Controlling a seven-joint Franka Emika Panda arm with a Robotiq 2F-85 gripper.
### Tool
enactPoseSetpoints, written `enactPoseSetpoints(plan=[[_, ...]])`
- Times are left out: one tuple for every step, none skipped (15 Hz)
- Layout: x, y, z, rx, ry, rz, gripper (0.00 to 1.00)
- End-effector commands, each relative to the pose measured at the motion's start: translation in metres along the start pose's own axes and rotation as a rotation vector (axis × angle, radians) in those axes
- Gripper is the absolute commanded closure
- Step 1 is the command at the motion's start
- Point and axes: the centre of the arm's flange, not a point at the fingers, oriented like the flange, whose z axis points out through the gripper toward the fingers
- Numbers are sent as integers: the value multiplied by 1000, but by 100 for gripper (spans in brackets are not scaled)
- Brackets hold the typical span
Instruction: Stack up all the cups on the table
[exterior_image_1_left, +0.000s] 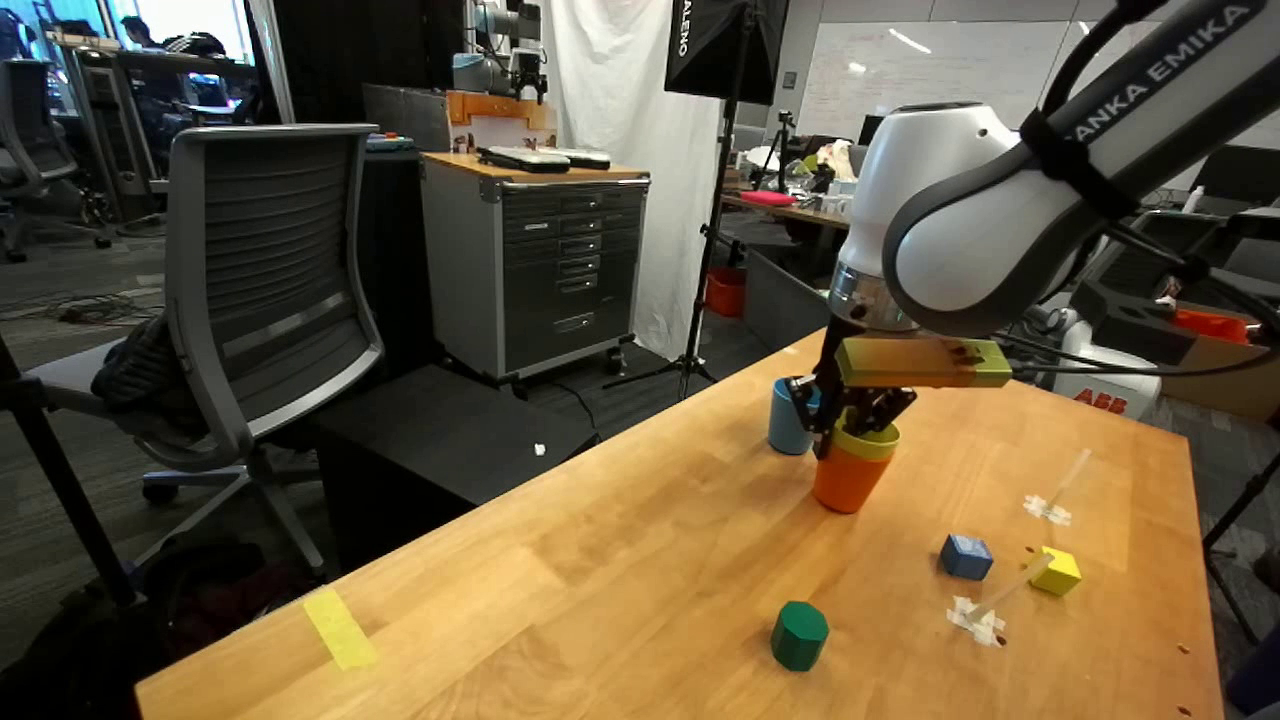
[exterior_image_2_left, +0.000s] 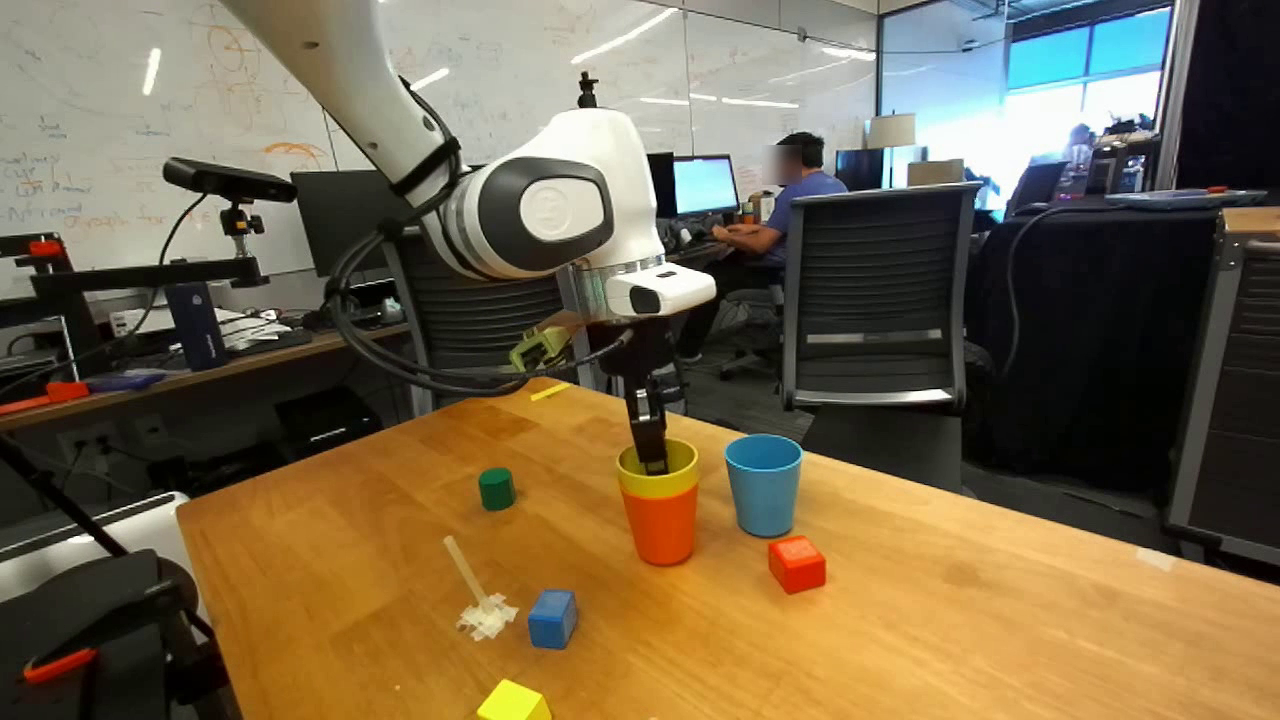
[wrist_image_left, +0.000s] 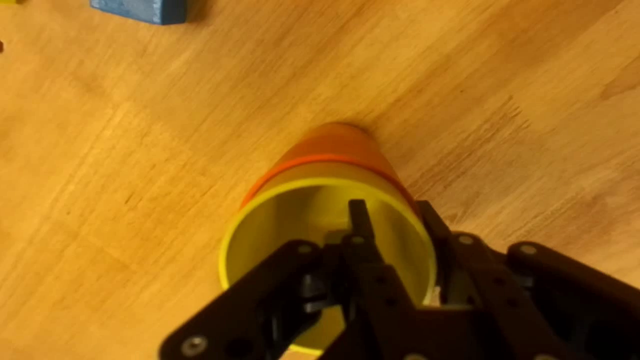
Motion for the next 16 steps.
enactPoseSetpoints(plan=[[7,-4,-9,1,5,9,99],[8,-4,-11,1,-5,14,100],[10,-4,-13,1,-13,19,100],[13,-3,-16,6,-14,24,98],[16,-3,-20,11,-12,29,98],[18,-2,-27,19,-10,36,98],[22,-1,-34,29,-9,44,98],[25,-1,-42,41,-8,54,98],[28,-1,-53,55,-6,63,98],[30,0,-64,64,-9,69,98],[33,1,-75,72,-16,76,98],[35,1,-87,80,-22,86,98],[38,2,-98,81,-43,91,98],[40,3,-110,86,-47,102,98],[46,2,-119,96,-43,124,98],[51,2,-130,109,-35,144,98]])
